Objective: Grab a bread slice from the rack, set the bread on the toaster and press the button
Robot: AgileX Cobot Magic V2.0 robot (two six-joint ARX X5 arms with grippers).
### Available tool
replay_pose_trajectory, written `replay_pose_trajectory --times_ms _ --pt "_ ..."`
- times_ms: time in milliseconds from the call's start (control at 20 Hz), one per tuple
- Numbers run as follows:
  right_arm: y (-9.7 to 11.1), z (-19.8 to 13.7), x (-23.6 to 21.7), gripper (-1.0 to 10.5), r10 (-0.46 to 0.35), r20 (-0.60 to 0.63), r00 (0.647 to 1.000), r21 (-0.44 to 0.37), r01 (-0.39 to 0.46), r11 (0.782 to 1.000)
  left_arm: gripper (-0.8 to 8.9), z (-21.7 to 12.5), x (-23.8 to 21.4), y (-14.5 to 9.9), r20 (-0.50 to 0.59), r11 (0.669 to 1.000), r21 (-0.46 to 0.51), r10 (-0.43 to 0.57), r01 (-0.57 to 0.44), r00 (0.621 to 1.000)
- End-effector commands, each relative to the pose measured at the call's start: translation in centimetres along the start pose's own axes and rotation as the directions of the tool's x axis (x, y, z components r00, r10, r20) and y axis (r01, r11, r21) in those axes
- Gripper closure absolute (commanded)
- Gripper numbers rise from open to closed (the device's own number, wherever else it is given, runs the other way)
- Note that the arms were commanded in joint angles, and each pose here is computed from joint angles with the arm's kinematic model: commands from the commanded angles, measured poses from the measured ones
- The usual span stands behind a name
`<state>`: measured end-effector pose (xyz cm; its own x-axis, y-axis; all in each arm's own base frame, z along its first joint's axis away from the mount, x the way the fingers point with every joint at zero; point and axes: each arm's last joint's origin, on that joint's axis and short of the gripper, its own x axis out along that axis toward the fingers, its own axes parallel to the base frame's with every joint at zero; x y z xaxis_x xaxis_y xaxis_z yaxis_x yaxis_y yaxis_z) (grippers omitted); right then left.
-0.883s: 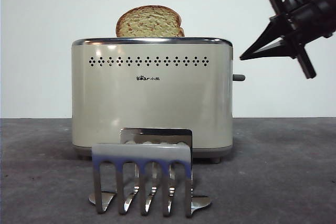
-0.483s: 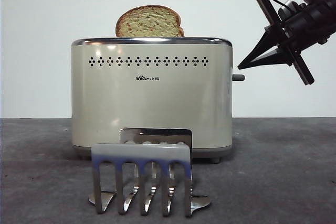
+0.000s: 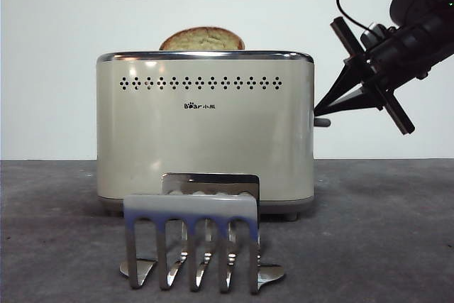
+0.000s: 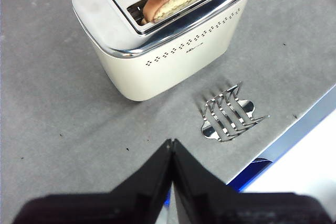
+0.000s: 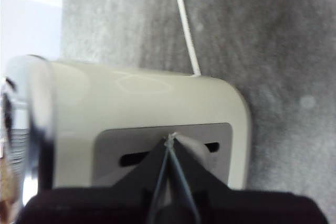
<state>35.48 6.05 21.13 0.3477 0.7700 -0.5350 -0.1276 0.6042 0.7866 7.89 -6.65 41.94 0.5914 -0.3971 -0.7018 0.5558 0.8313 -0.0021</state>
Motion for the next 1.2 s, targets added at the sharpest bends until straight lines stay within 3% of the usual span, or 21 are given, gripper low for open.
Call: replay_pose_trajectory --times_ms 50,200,800,1200 --pt "-1.3 -0.6 0.8 9.5 -0.075 -0.043 0.996 0.025 0.076 0.997 8.21 -0.2 -0.3 0.1 0.014 1.000 -0.008 -0.001 0.002 1.000" --pt "-2.3 -1.2 1.2 9.5 -0.130 -0.091 0.987 0.016 0.132 0.991 8.21 -0.3 -0.5 0.1 0.021 1.000 -0.009 -0.002 0.002 1.000" --pt "-5.0 -1.9 3.1 9.5 -0.199 -0.174 0.964 0.087 0.216 0.972 8.21 -0.3 -0.4 0.1 0.017 1.000 -0.008 -0.001 0.001 1.000" --pt "-5.0 -2.1 3.1 9.5 -0.193 -0.188 0.963 0.077 0.211 0.975 8.21 -0.3 -0.4 0.1 0.017 1.000 -0.008 -0.001 0.001 1.000"
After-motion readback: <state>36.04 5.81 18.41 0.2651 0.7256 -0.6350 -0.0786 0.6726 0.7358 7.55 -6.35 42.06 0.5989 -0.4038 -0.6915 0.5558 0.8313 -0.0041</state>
